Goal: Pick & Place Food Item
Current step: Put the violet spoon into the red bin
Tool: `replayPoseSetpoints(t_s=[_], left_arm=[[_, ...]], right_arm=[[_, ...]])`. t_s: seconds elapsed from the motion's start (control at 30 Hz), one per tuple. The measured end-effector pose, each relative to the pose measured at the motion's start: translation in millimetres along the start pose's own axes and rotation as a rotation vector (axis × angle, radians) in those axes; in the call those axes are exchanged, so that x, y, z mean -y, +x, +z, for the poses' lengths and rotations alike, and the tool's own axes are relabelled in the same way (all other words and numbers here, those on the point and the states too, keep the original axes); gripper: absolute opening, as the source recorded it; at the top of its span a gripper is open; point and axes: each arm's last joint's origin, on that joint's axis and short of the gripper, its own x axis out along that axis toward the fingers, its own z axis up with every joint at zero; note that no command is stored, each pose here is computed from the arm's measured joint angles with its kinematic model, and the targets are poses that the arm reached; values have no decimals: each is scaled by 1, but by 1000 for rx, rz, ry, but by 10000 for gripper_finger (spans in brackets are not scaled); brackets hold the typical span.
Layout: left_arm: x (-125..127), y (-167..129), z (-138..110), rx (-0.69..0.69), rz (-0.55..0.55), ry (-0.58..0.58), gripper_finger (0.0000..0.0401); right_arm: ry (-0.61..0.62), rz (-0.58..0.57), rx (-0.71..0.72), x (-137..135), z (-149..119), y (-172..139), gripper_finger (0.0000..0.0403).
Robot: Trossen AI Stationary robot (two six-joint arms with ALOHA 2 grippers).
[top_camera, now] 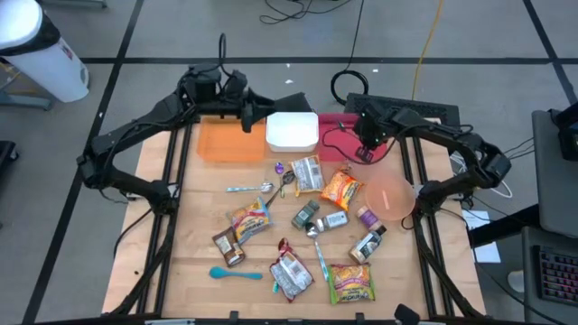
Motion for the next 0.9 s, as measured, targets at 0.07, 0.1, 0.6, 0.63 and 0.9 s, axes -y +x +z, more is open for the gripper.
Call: replayPoseSetpoints(t_s=[0.07,0.1,0.6,0.63,0.9], left_arm=[[1,0,3,24,-8,11,184],[1,0,4,34,-11,11,184],[4,0,3,-3,-122,-50,184],[4,0,2,-4,-123,-51,184],[4,0,2,-4,-119,-46,184]], right_arm=[[16,-2,1,3,3,4,0],[21,5,-8,5,5,7,0],[-119,50,-135,12,43,54,0],[-134,39,-144,13,46,55,0],[-171,56,-200,16,59,71,0]])
